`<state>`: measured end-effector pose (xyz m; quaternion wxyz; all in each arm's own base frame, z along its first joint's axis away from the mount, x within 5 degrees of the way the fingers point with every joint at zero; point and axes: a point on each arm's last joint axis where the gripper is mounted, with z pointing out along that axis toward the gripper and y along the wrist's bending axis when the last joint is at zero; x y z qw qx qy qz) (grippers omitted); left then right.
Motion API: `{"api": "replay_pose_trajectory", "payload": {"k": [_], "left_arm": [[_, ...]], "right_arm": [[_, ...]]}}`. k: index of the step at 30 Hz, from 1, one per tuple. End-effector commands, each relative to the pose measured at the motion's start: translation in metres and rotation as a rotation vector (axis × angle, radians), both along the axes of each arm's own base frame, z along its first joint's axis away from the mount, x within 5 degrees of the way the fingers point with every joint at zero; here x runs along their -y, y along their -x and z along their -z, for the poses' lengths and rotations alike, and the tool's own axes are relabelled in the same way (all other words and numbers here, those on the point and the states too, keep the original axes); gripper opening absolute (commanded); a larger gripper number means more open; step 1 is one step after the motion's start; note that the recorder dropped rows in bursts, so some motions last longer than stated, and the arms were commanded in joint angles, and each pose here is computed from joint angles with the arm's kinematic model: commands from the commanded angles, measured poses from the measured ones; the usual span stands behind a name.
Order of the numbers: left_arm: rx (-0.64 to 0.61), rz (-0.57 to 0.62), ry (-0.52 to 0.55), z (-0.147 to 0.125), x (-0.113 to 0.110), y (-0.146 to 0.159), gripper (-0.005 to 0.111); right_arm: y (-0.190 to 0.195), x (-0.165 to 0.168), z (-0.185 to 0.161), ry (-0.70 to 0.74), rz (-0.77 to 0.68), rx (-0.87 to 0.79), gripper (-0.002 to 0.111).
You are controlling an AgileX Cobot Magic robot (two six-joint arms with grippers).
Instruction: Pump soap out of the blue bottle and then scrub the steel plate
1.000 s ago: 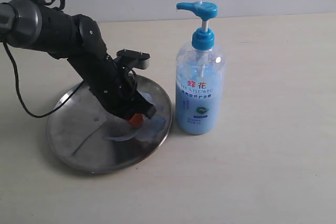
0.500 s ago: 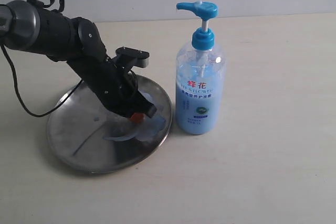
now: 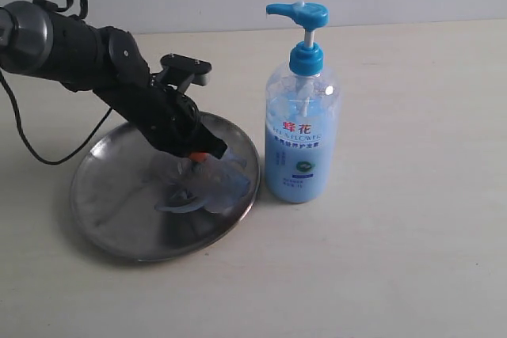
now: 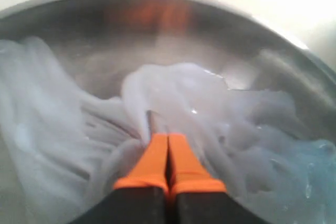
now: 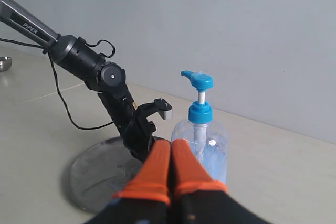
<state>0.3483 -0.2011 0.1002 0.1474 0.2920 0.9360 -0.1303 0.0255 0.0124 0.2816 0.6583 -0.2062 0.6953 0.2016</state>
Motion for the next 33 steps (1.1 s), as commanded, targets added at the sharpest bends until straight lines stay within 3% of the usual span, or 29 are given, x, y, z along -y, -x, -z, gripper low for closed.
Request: {"api": "replay_pose_trajectory", "payload": {"k": [1, 10, 27, 33], "left_arm": [[-0.07, -0.007, -0.053, 0.021, -0.019, 0.0, 0.0], [-0.091, -0.04, -0.033, 0.021, -0.022, -0.001, 0.0], [-0.223, 0.184, -0.101, 0.024, 0.019, 0.042, 0.0], [-0.216, 0.209, -0.119, 0.028, 0.023, 0.049, 0.0]], "right_arm": [[-0.001, 0.0, 0.002, 0.007, 0.001, 0.007, 0.0], [-0.001, 0.0, 0.002, 0.007, 0.001, 0.007, 0.0], [0.0, 0.0, 0.002, 0.004, -0.001, 0.005, 0.0], [0.0, 0.0, 0.002, 0.003, -0.002, 0.002, 0.0]]}}
